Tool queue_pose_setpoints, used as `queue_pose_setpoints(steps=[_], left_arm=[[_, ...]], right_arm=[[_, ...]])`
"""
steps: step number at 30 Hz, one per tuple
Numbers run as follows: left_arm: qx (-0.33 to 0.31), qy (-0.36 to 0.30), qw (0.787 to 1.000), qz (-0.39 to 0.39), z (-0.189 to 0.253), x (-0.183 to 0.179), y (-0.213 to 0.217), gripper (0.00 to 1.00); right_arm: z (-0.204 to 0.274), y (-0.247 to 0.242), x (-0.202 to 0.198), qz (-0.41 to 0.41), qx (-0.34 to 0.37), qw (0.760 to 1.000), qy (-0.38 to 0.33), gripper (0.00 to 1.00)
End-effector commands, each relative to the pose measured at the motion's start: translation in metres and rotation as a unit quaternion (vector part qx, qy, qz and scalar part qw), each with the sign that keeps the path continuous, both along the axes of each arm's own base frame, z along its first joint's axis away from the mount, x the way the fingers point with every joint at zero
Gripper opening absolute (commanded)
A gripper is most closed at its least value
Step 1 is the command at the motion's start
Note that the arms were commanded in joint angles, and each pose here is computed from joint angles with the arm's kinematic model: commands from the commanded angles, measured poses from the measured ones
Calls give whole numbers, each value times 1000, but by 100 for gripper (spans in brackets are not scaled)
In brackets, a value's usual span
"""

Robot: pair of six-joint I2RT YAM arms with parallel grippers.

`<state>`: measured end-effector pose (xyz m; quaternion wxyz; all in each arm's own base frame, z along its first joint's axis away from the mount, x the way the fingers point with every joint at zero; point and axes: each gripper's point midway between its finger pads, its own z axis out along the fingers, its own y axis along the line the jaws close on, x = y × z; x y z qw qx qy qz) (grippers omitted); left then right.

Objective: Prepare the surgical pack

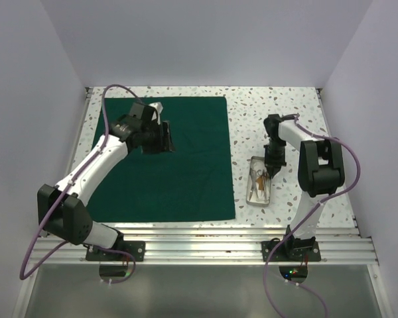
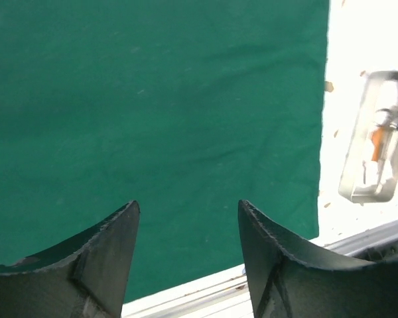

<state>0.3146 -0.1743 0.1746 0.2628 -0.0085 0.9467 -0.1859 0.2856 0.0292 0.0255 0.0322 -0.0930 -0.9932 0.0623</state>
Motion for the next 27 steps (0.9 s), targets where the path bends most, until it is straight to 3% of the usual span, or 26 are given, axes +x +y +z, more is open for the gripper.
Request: queue_pose_setpoints(steps=[1,4,5,9,17,23,27], left_arm=[[24,-4,997,68,20,-5,26,66],[33,-23,991,128,33,-10,44,83],[31,-31,989,142,37,-12,49,100],[30,-58,980,187,49,-22,66,100],[87,-83,969,214,56,-29,95,100],[85,-78,974,194,45,-31,91,100],[90,-48,975,195,22,-36,91,100]], right_arm=[[50,11,20,-27,31,997,-67,0],[74,32,29,-52,77,992,-91,0],[84,44,35,-68,102,987,-102,0],[96,93,42,-118,157,974,-114,0],[95,210,66,-236,199,940,-144,0],[102,300,75,-217,193,943,-164,0],[64,341,67,-223,178,950,-127,0]])
